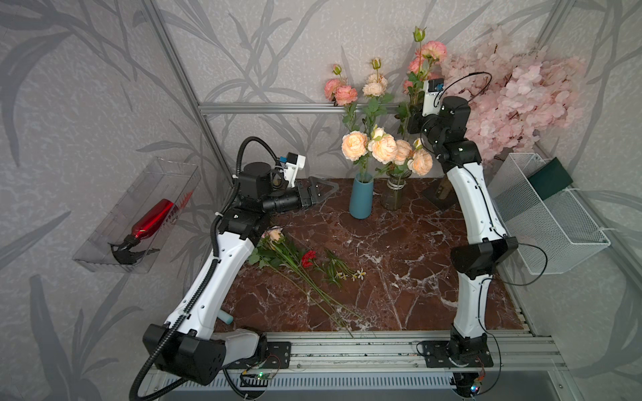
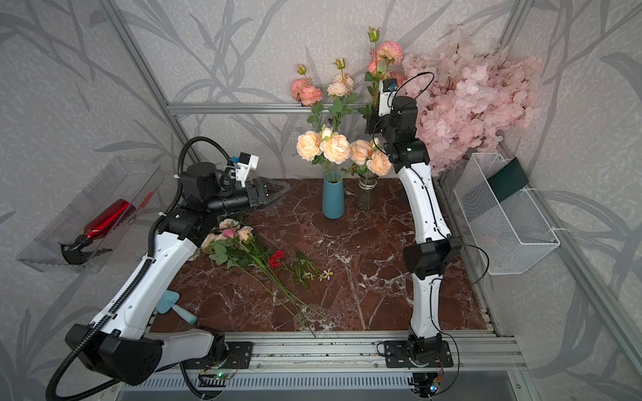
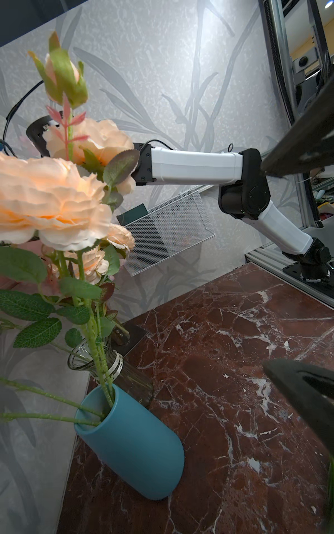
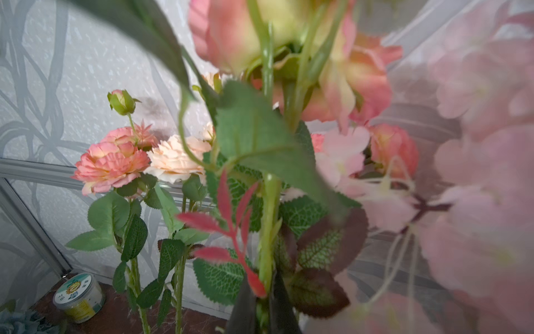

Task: Place the pink flowers into the vase
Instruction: Place the flower in the vase.

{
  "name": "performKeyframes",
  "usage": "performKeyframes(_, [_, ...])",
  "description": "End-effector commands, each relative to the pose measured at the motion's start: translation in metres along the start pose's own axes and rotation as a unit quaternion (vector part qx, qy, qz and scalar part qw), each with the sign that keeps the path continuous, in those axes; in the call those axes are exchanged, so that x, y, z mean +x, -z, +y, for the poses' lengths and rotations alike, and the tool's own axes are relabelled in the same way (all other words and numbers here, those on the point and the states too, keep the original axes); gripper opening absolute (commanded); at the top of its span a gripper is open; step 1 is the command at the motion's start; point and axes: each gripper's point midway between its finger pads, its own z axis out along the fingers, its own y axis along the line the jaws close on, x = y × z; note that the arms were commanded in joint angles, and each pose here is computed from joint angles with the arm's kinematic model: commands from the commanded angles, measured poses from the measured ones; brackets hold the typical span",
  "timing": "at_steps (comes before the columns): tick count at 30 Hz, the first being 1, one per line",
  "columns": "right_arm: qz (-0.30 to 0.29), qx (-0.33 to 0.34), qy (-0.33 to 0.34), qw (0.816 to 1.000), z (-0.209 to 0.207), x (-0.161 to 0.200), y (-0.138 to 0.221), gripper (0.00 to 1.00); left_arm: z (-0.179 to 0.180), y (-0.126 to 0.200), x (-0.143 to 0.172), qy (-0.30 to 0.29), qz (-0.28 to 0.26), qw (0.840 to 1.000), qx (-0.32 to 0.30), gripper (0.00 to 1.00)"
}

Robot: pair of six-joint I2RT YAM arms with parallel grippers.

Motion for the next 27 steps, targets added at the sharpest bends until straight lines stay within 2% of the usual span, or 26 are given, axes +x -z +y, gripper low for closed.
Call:
performKeyframes(1, [-0.058, -0.018, 0.005, 0.998, 0.009, -0.034, 0.011, 0.00, -0.002, 0.000, -0.002, -0.008, -0.002, 1.000, 0.012, 0.99])
performKeyframes(4, [-0.051, -0.018, 0.012, 0.998, 0.012, -0.016, 0.003, 0.00, 0.001, 0.000, -0.003, -0.007, -0.004, 1.000, 0.009, 0.99])
performKeyframes(7, [-0.068, -0.012, 0.015, 0.997, 0.011, -0.007, 0.000, 0.00, 0.003, 0.000, -0.004, -0.004, -0.006, 1.000, 0.007, 0.99])
performKeyframes(12, [-0.122, 0.003, 0.016, 0.992, 0.006, -0.023, 0.009, 0.00, 0.004, -0.001, -0.006, -0.001, -0.005, 1.000, 0.008, 0.99])
performKeyframes(21, [-0.164, 0.002, 0.028, 0.986, 0.010, -0.067, 0.028, 0.00, 0.006, -0.005, -0.009, 0.006, -0.007, 1.000, 0.013, 0.99])
performKeyframes(27, [-0.156, 0.018, 0.049, 0.986, 0.006, -0.077, 0.026, 0.00, 0.005, -0.004, -0.009, 0.005, -0.007, 1.000, 0.014, 0.99])
